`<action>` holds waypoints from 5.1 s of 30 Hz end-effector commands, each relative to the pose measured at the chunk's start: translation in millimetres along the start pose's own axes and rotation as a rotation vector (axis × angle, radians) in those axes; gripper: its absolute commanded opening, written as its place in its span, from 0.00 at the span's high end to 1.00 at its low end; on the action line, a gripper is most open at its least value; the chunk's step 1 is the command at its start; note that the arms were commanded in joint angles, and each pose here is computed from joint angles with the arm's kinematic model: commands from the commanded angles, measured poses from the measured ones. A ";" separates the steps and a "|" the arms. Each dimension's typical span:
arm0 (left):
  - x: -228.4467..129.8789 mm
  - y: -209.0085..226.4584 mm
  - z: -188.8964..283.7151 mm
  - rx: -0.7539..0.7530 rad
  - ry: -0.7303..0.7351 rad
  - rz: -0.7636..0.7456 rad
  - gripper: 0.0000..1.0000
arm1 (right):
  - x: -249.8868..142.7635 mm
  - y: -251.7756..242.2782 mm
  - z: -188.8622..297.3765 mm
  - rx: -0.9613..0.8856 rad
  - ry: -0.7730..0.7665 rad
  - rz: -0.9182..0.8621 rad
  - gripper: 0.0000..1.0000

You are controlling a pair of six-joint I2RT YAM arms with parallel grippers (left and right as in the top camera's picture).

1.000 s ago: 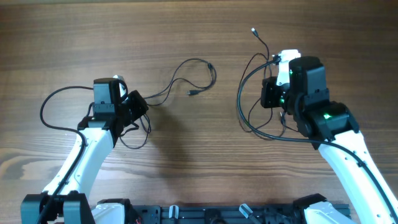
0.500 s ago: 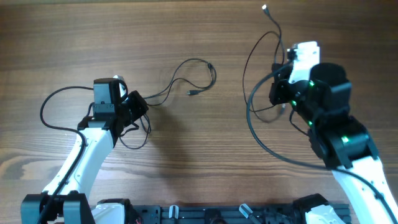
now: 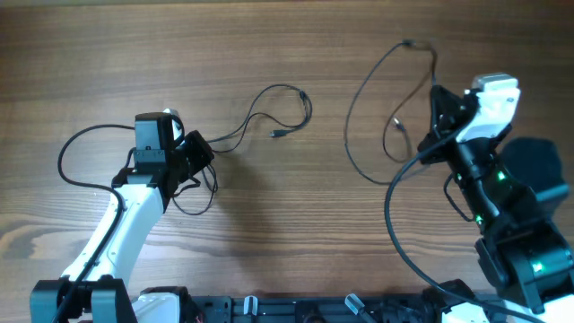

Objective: Untangle cables

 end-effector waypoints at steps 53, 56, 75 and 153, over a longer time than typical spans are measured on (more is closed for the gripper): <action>-1.3 1.0 -1.5 0.009 0.003 -0.016 0.96 | -258.0 -78.6 -165.3 -0.120 1.245 0.118 0.84; -1.3 1.1 -1.6 0.009 0.003 -0.016 0.96 | -269.6 -77.0 -166.6 -0.100 1.271 0.120 0.56; -1.2 1.1 -1.5 0.009 0.003 -0.016 0.96 | -276.4 -80.9 -166.7 -0.147 1.321 0.152 0.00; -2.3 2.3 -1.5 0.017 0.010 -0.014 0.92 | -137.4 -106.3 -133.0 0.095 0.567 -0.226 0.96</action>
Point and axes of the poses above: each gripper's point midway between its finger pads, its own z axis back along the fingers, its own y axis along the line the jaws close on, x = y × z, the point moved 9 cm from there along z, back along the fingers, and after that the axes turned 11 degrees about z, right-handed, at the moved point
